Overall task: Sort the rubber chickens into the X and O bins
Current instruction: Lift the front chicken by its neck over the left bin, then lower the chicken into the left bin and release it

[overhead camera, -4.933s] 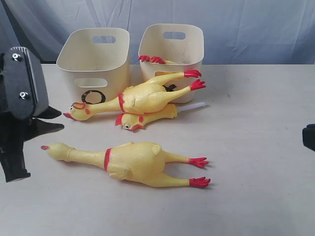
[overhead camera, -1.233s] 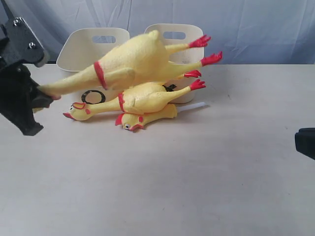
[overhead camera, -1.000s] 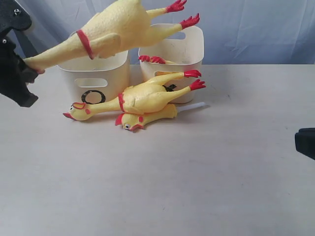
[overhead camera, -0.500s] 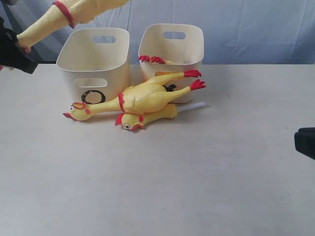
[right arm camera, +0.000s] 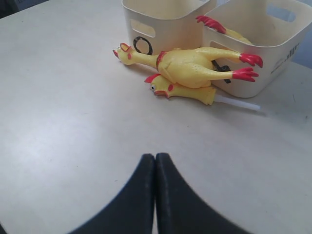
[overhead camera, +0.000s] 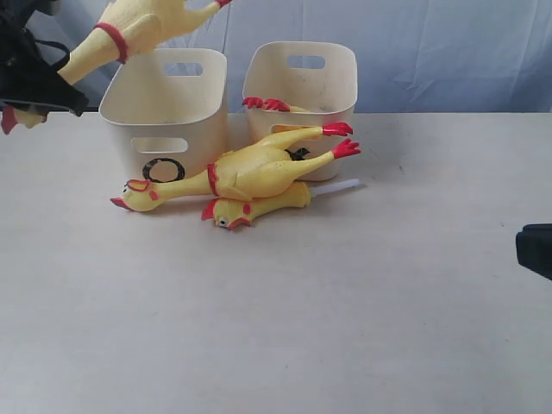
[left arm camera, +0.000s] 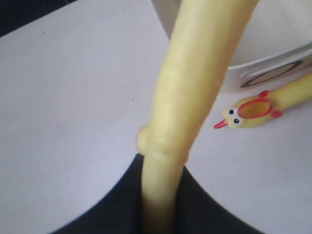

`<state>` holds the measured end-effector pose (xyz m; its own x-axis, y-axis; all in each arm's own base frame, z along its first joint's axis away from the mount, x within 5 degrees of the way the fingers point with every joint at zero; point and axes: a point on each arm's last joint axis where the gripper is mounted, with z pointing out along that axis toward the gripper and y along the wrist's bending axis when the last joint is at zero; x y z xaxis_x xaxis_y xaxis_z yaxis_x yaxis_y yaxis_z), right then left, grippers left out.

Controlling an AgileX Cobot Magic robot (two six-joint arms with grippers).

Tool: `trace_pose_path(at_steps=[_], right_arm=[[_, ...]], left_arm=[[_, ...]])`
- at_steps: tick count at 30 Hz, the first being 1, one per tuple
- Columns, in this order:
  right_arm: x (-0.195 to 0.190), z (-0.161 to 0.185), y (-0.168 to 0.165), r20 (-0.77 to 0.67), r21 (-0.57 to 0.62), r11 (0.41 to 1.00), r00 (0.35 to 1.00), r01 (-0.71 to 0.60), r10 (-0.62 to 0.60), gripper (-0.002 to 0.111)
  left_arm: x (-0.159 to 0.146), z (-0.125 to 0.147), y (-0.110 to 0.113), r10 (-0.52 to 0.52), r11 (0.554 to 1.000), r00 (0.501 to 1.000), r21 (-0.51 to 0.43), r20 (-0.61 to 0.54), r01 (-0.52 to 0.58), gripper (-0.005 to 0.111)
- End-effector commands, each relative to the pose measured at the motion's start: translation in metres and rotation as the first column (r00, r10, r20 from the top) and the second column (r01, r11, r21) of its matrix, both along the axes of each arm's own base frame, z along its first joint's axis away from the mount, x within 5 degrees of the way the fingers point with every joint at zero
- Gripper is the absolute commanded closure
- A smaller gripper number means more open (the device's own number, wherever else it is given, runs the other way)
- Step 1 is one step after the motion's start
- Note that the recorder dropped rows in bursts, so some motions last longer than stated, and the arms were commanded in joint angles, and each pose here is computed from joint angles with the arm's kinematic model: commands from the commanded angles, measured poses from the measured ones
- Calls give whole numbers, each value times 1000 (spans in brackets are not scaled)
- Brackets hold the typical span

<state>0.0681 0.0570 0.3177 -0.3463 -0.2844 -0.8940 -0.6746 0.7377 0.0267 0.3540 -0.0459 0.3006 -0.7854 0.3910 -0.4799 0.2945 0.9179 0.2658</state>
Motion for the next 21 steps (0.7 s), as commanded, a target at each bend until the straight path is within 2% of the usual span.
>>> trace_pose_path(at_steps=[1, 7, 12, 21], right_arm=[[1, 2, 0, 11, 9, 1000, 1000, 4, -4, 109], [1, 2, 0, 11, 9, 1000, 1000, 4, -4, 109], [1, 2, 0, 11, 9, 1000, 1000, 2, -2, 109], [1, 2, 0, 11, 9, 1000, 1000, 2, -2, 109]], left_arm=[[4, -3, 5, 28, 998, 999, 54, -28, -26, 107], [5, -10, 4, 35, 999, 997, 44, -63, -32, 107], [11, -21, 6, 90, 994, 990, 69, -107, -83, 107], [19, -23, 5, 102, 993, 986, 69, -132, -93, 107]])
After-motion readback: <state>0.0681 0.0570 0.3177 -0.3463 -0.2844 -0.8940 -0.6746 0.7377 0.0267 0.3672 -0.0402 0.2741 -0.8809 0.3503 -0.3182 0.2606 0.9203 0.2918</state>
